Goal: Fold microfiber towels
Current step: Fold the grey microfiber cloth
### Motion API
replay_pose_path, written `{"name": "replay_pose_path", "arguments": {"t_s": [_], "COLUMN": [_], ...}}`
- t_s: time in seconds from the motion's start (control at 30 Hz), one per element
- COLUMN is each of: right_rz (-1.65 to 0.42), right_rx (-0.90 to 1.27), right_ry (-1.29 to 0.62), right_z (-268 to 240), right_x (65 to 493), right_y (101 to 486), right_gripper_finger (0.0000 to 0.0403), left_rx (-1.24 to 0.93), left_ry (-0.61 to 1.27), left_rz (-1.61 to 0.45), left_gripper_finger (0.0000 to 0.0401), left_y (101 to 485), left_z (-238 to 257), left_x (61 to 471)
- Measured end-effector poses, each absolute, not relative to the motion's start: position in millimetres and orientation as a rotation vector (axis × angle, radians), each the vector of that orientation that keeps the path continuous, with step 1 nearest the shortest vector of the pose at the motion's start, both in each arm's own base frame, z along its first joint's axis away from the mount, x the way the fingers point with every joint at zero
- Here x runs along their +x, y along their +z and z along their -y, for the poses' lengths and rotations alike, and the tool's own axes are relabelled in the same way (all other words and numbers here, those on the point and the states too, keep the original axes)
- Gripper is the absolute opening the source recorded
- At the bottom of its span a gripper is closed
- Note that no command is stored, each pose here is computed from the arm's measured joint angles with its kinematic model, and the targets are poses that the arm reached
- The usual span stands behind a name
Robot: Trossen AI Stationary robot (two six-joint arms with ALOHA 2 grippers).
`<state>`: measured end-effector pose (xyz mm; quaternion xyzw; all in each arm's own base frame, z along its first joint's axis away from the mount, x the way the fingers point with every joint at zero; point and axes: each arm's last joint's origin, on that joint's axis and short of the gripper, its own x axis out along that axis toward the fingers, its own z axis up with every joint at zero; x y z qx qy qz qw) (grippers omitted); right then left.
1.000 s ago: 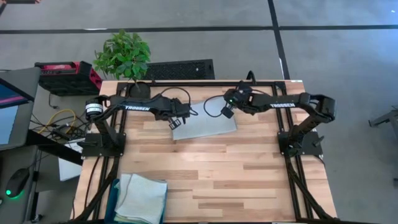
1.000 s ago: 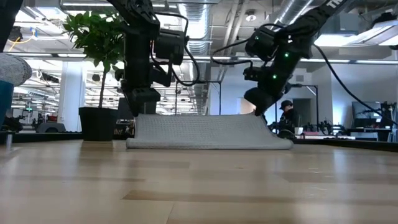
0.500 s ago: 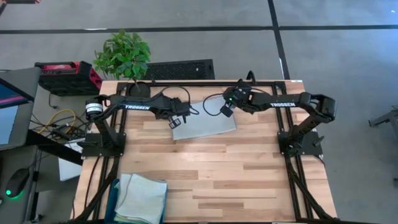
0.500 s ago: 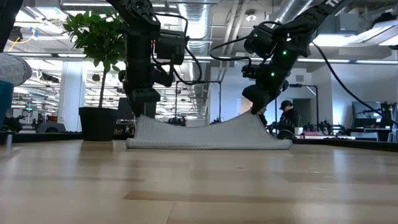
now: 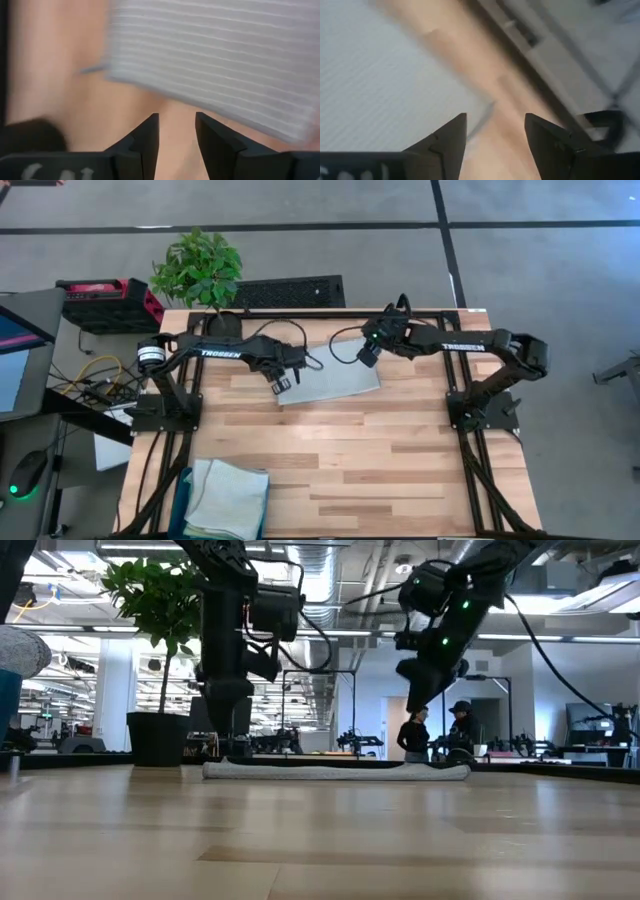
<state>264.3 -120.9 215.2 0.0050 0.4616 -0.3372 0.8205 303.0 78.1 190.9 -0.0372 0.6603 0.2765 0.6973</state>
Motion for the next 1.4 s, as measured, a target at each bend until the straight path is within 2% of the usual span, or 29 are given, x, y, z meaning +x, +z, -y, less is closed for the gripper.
{"name": "replay_pose_path", "arguments": {"t_s": [0.1,0.2,0.37,0.53,0.67,0.8,1.13,1.4], "right_rz": [-1.053,-1.129,-1.227,-1.216,-1.173,-1.172,-1.293,-1.329], "right_rx": [0.084,0.113,-0.079,-0.219,-0.276,-0.302,-0.319,-0.347], "right_ry": [-0.5,-0.345,-0.128,0.0,0.022,-0.042,-0.059,-0.089], "right_z": [109,97,70,49,42,45,50,49], "right_x": [257,254,252,252,252,250,254,258], "right_y": [217,213,197,183,173,164,133,124], "right_gripper_finger": [0.0223,0.0218,0.0213,0.021,0.021,0.021,0.021,0.0209], "left_rx": [-0.037,0.03,0.088,0.119,0.125,0.111,0.076,0.068], "left_ry": [0.493,0.463,0.453,0.431,0.436,0.442,0.459,0.467], "left_rz": [-1.483,-1.466,-1.441,-1.423,-1.401,-1.379,-1.298,-1.245], "left_gripper_finger": [0.0121,0.0121,0.0121,0.0121,0.0121,0.0121,0.0121,0.0121], "left_y": [190,191,191,193,197,203,223,238], "left_z": [-58,-40,-16,2,10,13,13,12], "left_x": [308,312,314,314,313,310,303,296]}}
